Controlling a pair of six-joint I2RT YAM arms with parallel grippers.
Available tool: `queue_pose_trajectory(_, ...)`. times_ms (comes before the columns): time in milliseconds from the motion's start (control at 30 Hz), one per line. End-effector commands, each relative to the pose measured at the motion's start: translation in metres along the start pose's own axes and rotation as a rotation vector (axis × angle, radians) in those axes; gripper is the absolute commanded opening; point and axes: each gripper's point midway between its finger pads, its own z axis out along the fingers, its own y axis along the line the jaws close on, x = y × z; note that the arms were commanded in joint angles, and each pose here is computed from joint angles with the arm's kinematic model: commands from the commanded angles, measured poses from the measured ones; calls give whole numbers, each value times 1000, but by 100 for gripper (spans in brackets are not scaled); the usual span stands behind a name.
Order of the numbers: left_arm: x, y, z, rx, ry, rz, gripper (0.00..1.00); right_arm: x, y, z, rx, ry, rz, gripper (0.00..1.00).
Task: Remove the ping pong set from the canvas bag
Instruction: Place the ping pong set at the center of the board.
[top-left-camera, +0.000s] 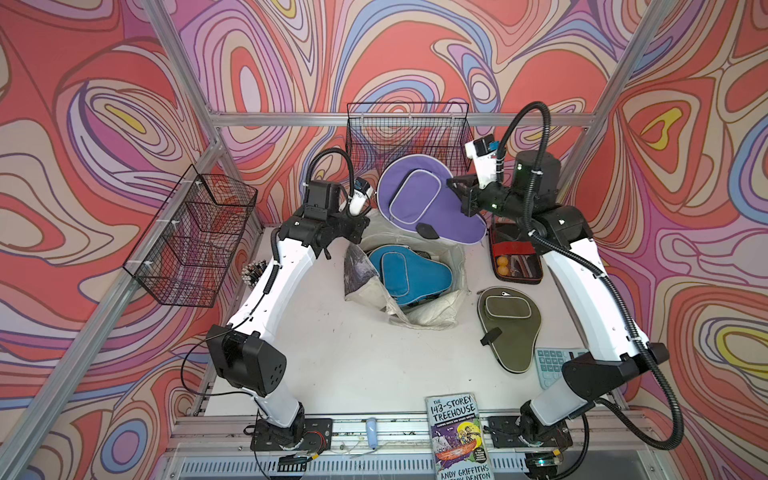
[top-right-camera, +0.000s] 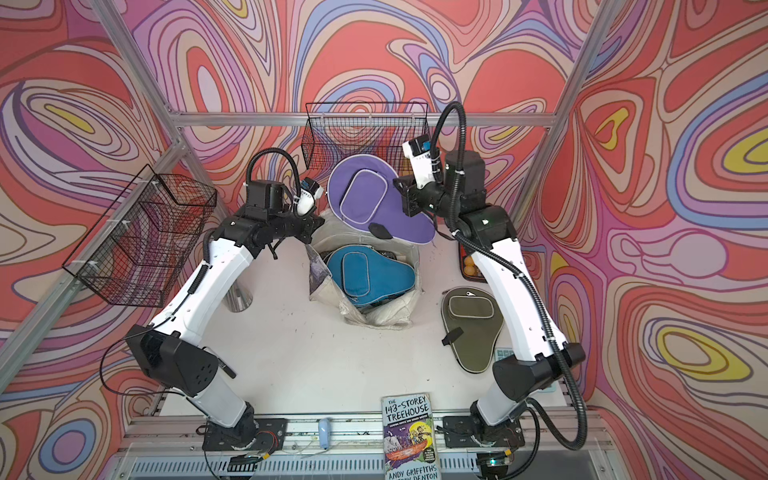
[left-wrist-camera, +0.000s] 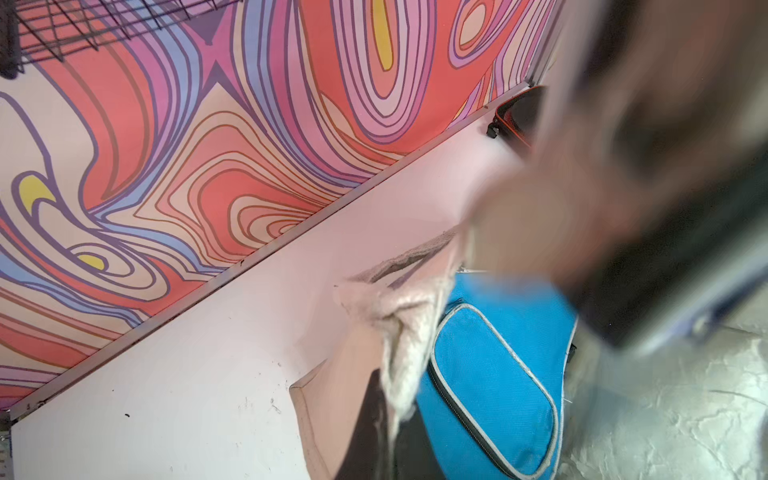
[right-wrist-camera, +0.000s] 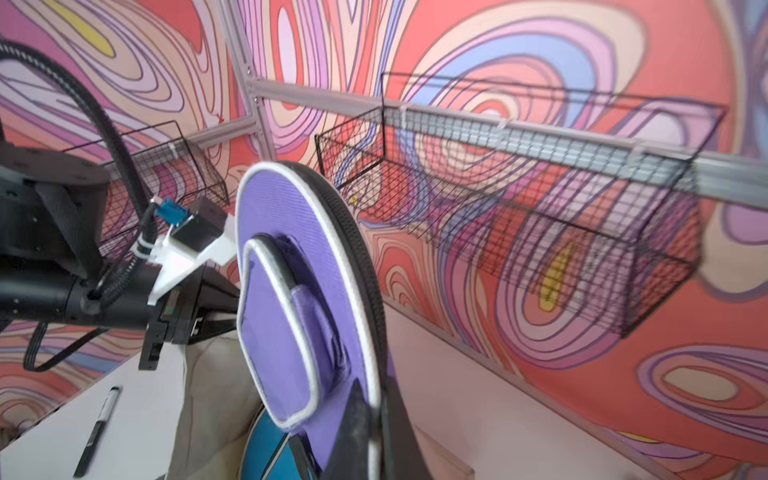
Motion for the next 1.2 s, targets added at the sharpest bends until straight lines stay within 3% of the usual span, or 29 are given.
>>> queue_pose_trajectory(0, -39, 0, -18, -1, -145, 30, 0, -49, -20, -33, 145, -151, -9, 0)
queue_pose_trajectory(300, -38, -2, -21, 2, -150, 36, 0, -42, -102, -100, 616, -197, 36, 0)
queue_pose_trajectory(500, -41, -3, -21, 13, -163, 31, 0, -7, -137, -128, 796, -155, 100, 0)
queue_pose_trajectory(867, -39, -5, -25, 19, -162, 24, 0, 113, -182, -91, 815, -15, 306, 0)
queue_pose_trajectory(1167, -37, -8, -29, 25, -161, 21, 0, 175, -204, -40, 681, -50, 519, 0)
